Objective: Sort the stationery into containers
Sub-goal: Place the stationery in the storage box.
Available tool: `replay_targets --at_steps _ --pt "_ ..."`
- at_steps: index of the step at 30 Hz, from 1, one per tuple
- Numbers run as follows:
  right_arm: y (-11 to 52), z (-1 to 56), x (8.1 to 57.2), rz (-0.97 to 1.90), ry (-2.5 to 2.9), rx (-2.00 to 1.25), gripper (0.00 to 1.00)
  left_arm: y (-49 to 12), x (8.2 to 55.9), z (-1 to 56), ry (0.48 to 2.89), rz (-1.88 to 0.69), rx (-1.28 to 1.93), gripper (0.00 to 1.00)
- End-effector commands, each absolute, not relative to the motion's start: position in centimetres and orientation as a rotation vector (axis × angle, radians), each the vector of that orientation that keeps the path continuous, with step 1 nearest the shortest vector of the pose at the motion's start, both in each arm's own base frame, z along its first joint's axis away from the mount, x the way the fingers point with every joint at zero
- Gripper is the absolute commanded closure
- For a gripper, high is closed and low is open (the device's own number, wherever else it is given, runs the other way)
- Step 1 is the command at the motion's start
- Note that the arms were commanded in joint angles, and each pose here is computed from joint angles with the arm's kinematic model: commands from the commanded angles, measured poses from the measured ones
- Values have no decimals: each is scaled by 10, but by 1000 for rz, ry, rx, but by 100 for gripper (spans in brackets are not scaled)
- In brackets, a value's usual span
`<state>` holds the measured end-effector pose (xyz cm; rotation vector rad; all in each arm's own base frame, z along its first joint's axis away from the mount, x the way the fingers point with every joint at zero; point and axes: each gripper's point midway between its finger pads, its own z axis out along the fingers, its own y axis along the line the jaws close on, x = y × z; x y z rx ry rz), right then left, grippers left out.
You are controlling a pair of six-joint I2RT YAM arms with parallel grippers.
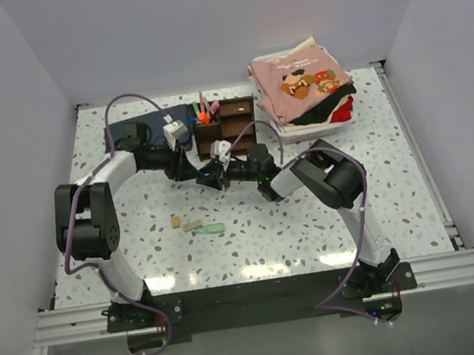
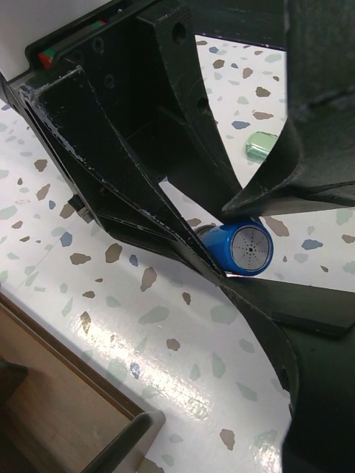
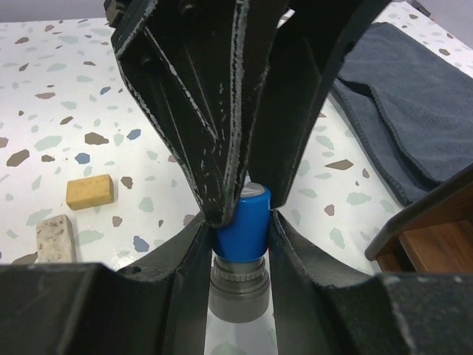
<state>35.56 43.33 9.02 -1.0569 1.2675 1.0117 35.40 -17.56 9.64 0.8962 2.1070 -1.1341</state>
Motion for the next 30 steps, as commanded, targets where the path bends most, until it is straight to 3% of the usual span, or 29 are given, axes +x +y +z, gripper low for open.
replay_targets --at_steps 1,7,12,15,16,20,30 --pt "445 153 352 953 1038 -1053 91 -205 330 106 2062 -1290 968 57" --pt "444 153 351 946 1044 -1047 92 -207 326 100 2086 -1305 968 64" --pt "443 155 354 926 1050 -1035 91 -205 324 96 2119 -1316 974 81" --pt "441 155 361 898 1074 -1012 84 -206 324 98 2137 -1341 973 98" --pt "440 153 361 881 1069 -1025 72 -206 324 100 2133 -1339 976 100" --pt "429 146 357 803 1102 -1082 47 -204 337 116 2096 -1253 1013 100" --pt "357 160 332 598 1407 -1282 36 -203 359 171 2016 -996 1258 100"
